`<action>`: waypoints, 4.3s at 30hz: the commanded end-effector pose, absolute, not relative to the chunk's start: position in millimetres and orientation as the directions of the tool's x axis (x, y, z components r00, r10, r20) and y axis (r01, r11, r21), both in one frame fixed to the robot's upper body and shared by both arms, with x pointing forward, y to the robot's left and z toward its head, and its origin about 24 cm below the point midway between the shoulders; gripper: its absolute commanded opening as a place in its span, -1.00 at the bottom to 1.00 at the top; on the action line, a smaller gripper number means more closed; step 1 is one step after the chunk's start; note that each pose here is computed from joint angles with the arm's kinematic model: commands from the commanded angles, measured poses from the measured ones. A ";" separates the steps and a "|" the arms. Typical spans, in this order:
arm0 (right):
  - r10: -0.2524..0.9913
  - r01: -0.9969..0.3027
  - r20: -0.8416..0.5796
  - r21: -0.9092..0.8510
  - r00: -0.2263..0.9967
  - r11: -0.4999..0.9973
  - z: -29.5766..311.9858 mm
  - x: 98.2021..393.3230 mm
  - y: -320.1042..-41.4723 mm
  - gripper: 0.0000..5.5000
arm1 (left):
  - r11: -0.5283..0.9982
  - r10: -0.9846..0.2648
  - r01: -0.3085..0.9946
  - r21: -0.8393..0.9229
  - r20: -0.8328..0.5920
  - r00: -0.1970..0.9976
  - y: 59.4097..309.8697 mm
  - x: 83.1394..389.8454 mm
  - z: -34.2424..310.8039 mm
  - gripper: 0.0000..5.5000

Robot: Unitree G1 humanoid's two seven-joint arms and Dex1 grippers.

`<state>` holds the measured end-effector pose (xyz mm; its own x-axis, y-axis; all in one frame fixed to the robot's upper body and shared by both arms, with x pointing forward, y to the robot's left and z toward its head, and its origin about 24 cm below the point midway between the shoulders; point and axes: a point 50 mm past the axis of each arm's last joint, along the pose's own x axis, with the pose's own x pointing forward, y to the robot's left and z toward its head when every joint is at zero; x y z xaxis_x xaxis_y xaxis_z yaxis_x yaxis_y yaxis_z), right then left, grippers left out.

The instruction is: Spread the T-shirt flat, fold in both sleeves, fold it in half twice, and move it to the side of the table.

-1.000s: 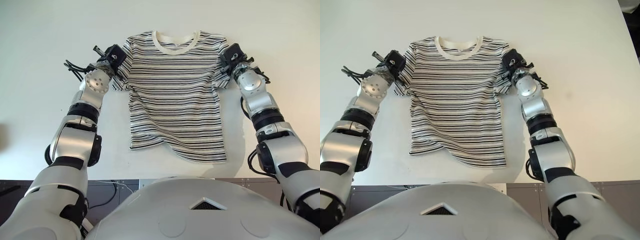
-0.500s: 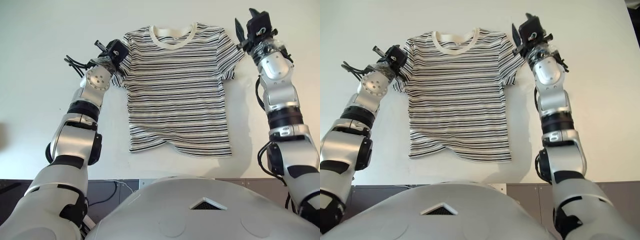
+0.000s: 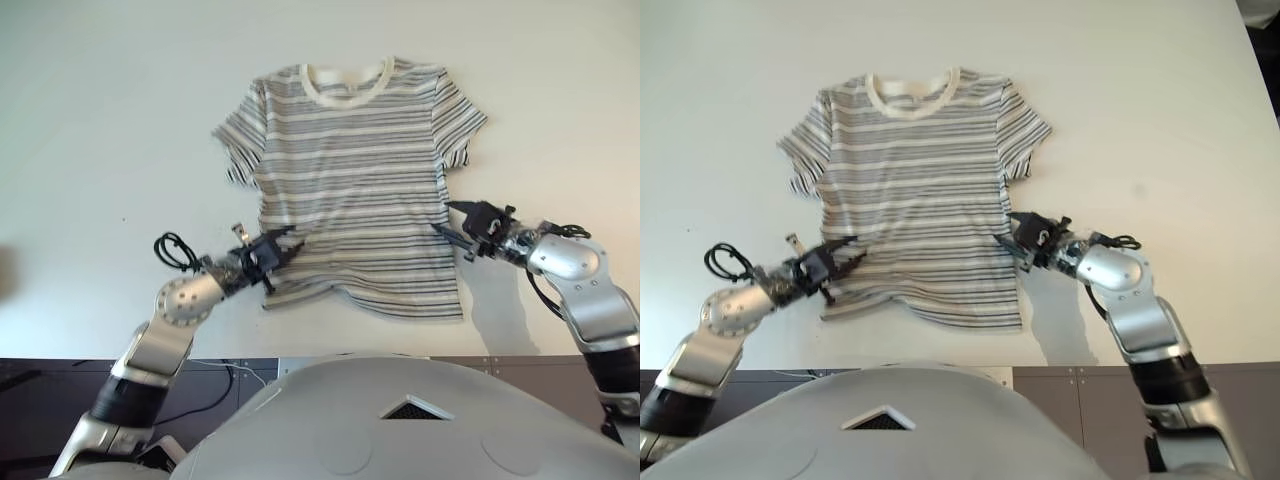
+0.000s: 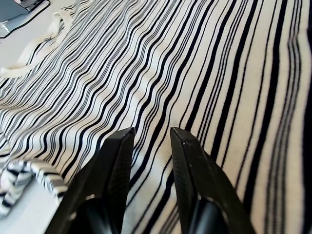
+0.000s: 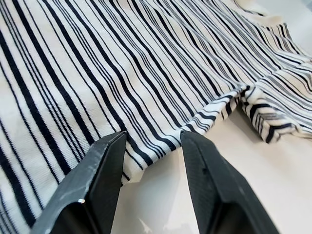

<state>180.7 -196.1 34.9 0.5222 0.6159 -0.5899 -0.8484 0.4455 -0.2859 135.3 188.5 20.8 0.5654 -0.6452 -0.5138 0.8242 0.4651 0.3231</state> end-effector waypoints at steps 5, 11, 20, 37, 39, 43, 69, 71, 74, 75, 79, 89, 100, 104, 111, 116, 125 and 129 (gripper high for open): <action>0.580 -0.847 -0.646 -0.212 0.495 0.487 28.7 156.9 -199.3 -0.26 | 0.412 -0.590 0.824 0.388 -0.575 0.566 209.4 133.8 29.4 -0.51; 0.647 -0.675 -0.217 -0.085 0.731 0.733 105.1 206.1 -195.4 -0.26 | 0.503 -0.658 0.748 0.433 -0.369 0.657 186.8 171.3 71.2 -0.51; 0.485 -0.550 -0.339 -0.126 0.806 0.826 63.6 264.2 -200.9 -0.26 | 0.404 -0.812 0.910 -0.095 -0.495 0.309 201.4 133.4 99.2 -0.51; 0.261 -0.477 -0.449 -0.480 0.854 0.736 22.9 283.7 -232.1 -0.26 | 0.441 -0.576 0.795 0.416 -0.548 0.606 192.5 195.7 23.5 -0.51; 0.279 -0.421 -0.344 -0.468 0.897 0.777 42.5 289.2 -225.5 -0.26 | 0.468 -0.552 0.755 0.460 -0.515 0.656 192.7 204.0 25.9 -0.51; 0.461 -0.500 -0.196 -0.389 0.866 0.774 81.7 270.4 -192.0 -0.26 | 0.547 -0.516 0.679 0.490 -0.442 0.734 200.2 206.1 41.7 -0.51; 0.687 -0.870 -0.557 -0.150 0.467 0.469 53.8 146.1 -178.2 -0.26 | 0.342 -0.697 0.927 -0.155 -0.704 0.140 189.6 97.1 58.6 -0.51; 0.643 -0.876 -0.627 -0.140 0.440 0.462 39.7 139.3 -189.1 -0.26 | 0.329 -0.684 0.929 -0.169 -0.721 0.111 192.8 91.2 55.5 -0.51; 0.616 -0.914 -0.703 -0.125 0.356 0.386 23.0 120.5 -195.0 -0.26 | 0.332 -0.680 0.927 -0.174 -0.725 0.107 194.3 85.9 51.4 -0.51; 0.624 -0.912 -0.688 -0.139 0.370 0.387 25.5 121.2 -193.4 -0.26 | 0.357 -0.712 0.917 -0.176 -0.687 0.146 192.0 89.8 56.8 -0.51; 0.663 -0.861 -0.556 -0.253 0.502 0.440 65.4 145.8 -193.8 -0.26 | 0.440 -0.782 0.892 -0.108 -0.534 0.321 195.6 117.2 94.8 -0.51; 0.517 -0.817 -0.636 -0.392 0.573 0.423 26.7 196.7 -189.5 -0.26 | 0.467 -0.672 0.884 0.014 -0.644 0.366 184.4 161.5 28.2 -0.51; 0.542 -0.920 -0.751 -0.235 0.378 0.315 29.9 135.2 -206.0 -0.26 | 0.418 -0.617 0.908 -0.037 -0.745 0.253 205.7 103.3 16.5 -0.51; 0.528 -0.877 -0.710 -0.294 0.466 0.380 37.0 147.2 -206.4 -0.26 | 0.429 -0.675 0.896 -0.119 -0.701 0.230 193.4 88.7 24.1 -0.51; 0.598 -0.771 -0.492 -0.327 0.632 0.547 81.8 178.1 -202.7 -0.26 | 0.516 -0.642 0.857 -0.012 -0.668 0.377 204.5 120.1 42.0 -0.51; 0.598 -0.736 -0.431 -0.366 0.676 0.570 97.3 203.5 -207.1 -0.26 | 0.609 -0.706 0.789 0.080 -0.398 0.586 211.0 174.5 113.1 -0.51; 0.421 -0.481 -0.249 -0.585 0.872 0.653 80.0 280.6 -186.1 -0.26 | 0.413 -0.196 0.424 0.806 -0.376 0.906 257.8 269.0 64.5 -0.51; 0.372 -0.406 -0.200 -0.652 0.906 0.640 76.6 292.8 -189.9 -0.26 | 0.113 -0.247 0.483 0.868 -0.447 0.860 264.3 274.4 46.1 -0.51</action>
